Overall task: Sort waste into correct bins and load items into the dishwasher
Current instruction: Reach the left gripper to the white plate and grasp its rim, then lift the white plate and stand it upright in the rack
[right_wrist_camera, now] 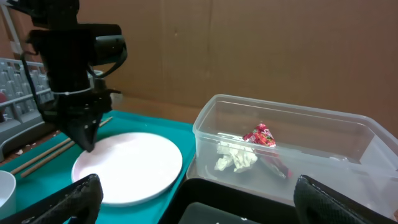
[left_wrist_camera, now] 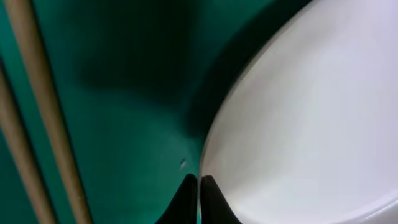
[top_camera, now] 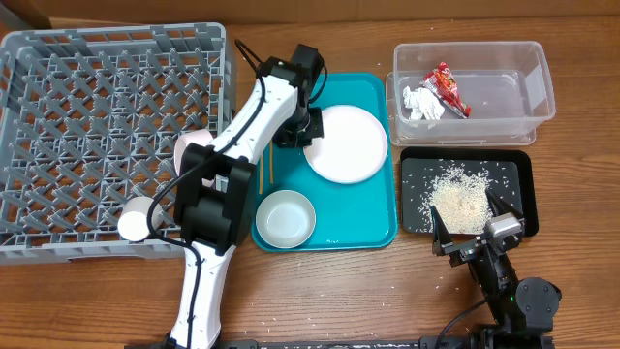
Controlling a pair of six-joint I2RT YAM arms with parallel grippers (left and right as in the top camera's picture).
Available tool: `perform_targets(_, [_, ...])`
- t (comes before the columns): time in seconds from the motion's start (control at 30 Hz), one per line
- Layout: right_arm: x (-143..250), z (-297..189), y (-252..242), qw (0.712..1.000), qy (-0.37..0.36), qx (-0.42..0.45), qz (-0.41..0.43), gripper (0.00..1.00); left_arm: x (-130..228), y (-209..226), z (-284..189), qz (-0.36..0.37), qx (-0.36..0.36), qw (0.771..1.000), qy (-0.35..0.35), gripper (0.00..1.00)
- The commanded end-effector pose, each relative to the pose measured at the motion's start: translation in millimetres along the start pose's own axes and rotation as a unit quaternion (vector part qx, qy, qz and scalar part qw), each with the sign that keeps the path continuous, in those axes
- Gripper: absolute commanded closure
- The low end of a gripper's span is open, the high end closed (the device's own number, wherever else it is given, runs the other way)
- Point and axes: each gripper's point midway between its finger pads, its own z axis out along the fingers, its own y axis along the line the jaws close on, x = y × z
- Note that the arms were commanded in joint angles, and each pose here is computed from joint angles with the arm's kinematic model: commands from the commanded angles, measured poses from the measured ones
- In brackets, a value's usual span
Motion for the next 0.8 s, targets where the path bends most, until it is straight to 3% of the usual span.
perform_targets(0.0, [2, 0, 0, 1.0, -0.001, -0.001, 0.004, 0.0, -22, 8, -70, -0.001, 0.019, 0.998, -0.057, 0.96])
perform_targets(0.17, [2, 0, 0, 1.0, -0.001, -0.001, 0.004, 0.0, -30, 41, -169, -0.023, -0.009, 0.988, -0.152, 0.96])
perform_targets(0.27, [2, 0, 0, 1.0, -0.001, -0.001, 0.004, 0.0, -22, 75, -219, -0.039, -0.071, 0.975, -0.209, 0.96])
perform_targets(0.4, [2, 0, 0, 1.0, -0.001, -0.001, 0.003, 0.0, 6, 134, -282, -0.064, -0.209, 0.938, -0.269, 0.96])
perform_targets(0.57, [2, 0, 0, 1.0, -0.001, -0.001, 0.003, 0.0, 35, 186, -330, -0.058, -0.362, 0.886, -0.283, 0.96])
perform_targets(0.77, [2, 0, 0, 1.0, -0.001, -0.001, 0.004, 0.0, 36, 207, -358, -0.041, -0.456, 0.838, -0.296, 0.96])
